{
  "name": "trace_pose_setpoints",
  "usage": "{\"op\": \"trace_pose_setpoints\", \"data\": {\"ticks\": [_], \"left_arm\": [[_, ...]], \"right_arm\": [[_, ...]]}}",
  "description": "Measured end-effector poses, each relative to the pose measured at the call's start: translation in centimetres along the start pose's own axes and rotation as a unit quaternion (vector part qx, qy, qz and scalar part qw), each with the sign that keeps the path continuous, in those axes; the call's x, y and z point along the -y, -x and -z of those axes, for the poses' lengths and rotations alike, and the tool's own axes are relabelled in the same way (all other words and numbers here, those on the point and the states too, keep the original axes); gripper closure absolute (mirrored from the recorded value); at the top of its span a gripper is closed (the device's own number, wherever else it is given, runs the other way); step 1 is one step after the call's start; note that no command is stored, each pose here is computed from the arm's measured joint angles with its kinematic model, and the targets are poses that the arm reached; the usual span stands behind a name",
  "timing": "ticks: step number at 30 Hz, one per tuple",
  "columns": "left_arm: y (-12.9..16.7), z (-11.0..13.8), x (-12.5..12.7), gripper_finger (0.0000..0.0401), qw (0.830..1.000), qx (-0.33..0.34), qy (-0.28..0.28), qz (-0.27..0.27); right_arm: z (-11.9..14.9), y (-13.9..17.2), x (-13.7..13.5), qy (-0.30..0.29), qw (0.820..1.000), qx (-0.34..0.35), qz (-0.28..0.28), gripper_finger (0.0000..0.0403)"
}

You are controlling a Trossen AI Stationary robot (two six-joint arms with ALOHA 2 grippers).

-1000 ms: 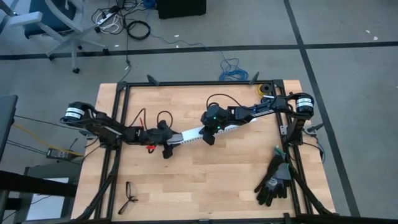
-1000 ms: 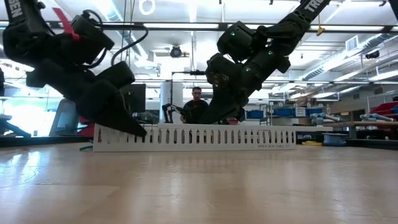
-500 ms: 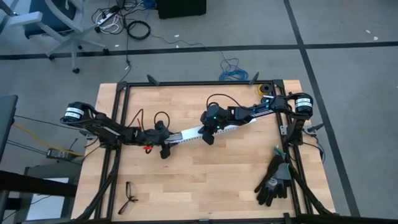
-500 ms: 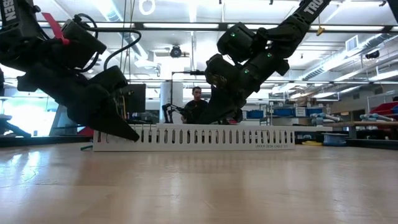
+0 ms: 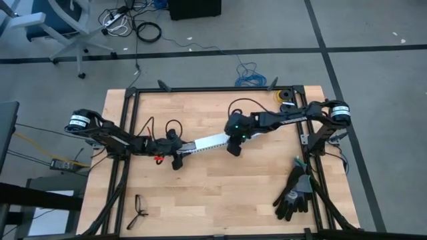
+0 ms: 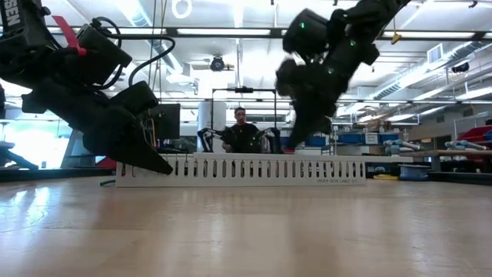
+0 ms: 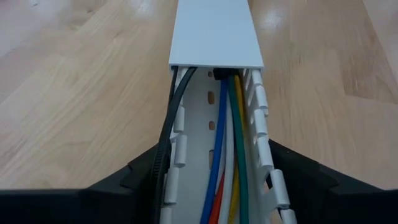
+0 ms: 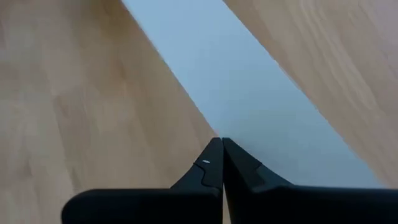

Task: Ziptie cables
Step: Close the white cable duct with the white cable duct cover

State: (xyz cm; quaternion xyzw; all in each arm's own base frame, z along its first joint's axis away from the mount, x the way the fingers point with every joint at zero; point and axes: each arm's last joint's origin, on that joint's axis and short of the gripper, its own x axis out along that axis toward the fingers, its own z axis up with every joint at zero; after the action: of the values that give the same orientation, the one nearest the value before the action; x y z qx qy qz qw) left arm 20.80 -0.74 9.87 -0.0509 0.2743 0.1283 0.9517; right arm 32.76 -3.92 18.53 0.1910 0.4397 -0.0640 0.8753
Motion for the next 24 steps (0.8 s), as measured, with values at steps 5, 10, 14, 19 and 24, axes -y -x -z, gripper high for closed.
{"op": "trace_pose_setpoints", "data": {"ticks": [5, 10, 14, 19, 24], "left_arm": [[0.0, 0.0, -0.1, 0.0158, 1.0, 0.003, -0.001, -0.003], [0.0, -0.1, -0.2, 0.0158, 1.0, 0.011, -0.007, -0.011], [0.0, -0.1, -0.1, 0.0158, 1.0, 0.009, -0.006, -0.01], [0.1, 0.1, -0.1, 0.0158, 1.0, 0.006, 0.002, 0.002], [0.1, 0.1, -0.1, 0.0158, 1.0, 0.006, 0.0, 0.004]], "right_arm": [[0.4, -3.4, 1.3, -0.037, 0.999, -0.014, -0.031, 0.0403], [-2.1, -8.4, 0.8, 0.022, 0.997, 0.025, -0.069, 0.0403], [-3.5, -9.2, -0.9, 0.084, 0.993, 0.035, -0.071, 0.0403], [-4.5, -6.2, -2.5, 0.119, 0.989, 0.058, -0.07, 0.0403], [-3.8, -1.9, -2.6, 0.11, 0.993, 0.042, -0.02, 0.0403]]}}
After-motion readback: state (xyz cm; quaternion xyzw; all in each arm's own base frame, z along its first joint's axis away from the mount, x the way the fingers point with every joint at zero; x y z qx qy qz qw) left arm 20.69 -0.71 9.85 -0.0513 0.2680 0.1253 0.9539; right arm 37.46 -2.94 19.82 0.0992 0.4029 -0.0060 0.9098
